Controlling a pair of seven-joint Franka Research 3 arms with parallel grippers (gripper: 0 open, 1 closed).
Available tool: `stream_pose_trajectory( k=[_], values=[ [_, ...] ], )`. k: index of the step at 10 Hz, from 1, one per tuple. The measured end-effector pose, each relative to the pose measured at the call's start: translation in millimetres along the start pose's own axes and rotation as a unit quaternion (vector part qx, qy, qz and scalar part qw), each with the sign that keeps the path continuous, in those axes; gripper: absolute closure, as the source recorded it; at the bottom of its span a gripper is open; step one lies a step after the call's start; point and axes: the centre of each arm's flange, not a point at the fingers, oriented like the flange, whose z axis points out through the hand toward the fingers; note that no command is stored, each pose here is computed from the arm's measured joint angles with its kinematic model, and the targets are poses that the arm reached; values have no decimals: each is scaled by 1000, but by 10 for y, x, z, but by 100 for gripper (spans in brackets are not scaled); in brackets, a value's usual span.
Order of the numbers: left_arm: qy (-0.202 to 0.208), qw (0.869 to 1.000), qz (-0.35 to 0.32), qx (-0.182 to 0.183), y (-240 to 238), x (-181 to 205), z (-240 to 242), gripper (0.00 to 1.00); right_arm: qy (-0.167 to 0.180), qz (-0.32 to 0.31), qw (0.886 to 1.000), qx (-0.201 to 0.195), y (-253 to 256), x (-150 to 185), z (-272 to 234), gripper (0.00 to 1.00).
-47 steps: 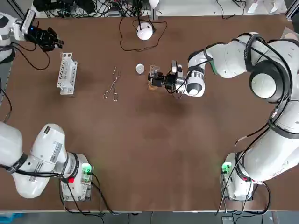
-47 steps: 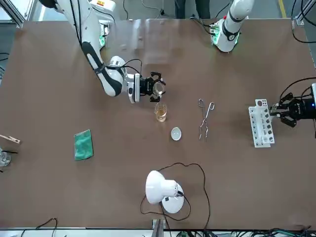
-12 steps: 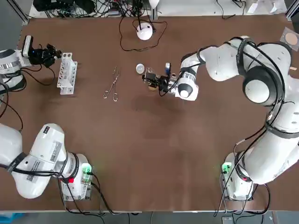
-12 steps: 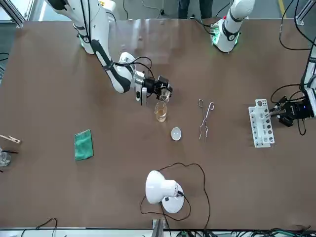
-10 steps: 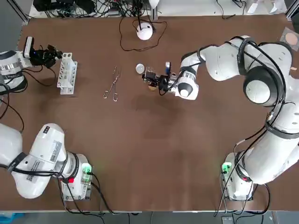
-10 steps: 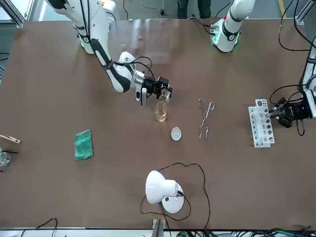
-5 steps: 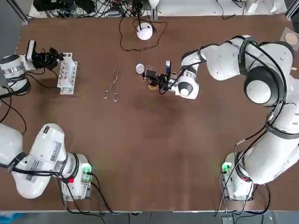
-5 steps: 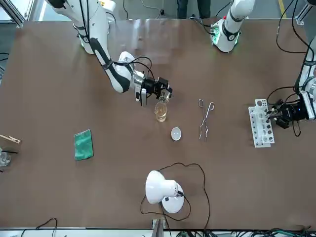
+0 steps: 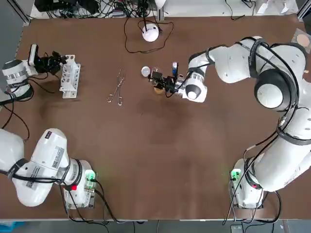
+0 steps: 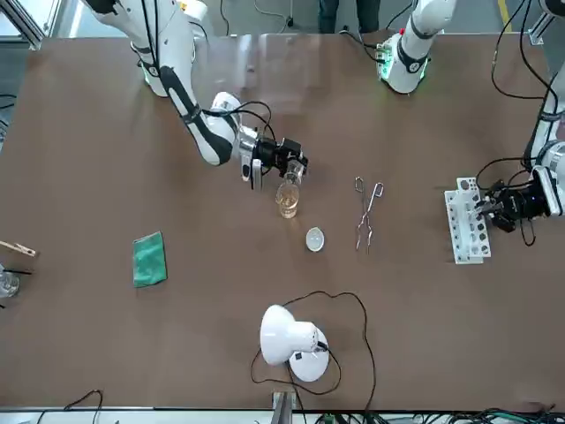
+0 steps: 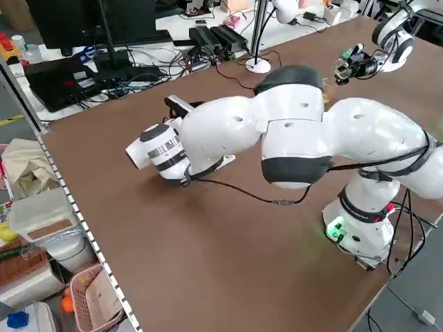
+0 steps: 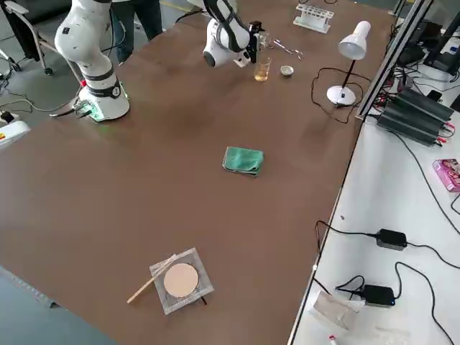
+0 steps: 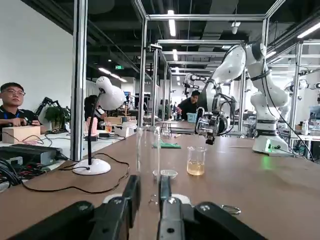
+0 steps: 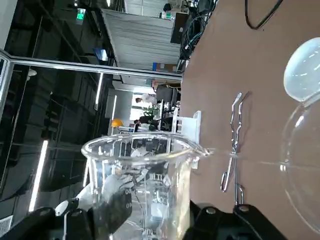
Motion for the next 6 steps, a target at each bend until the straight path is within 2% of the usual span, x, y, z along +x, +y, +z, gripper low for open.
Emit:
stream_pose_trajectory(
  k=[6],
  values=[
    [-4,1000,6,-3,-7,-114,-58,79,9,15,1000,-11,12,127,-70,61]
  ],
)
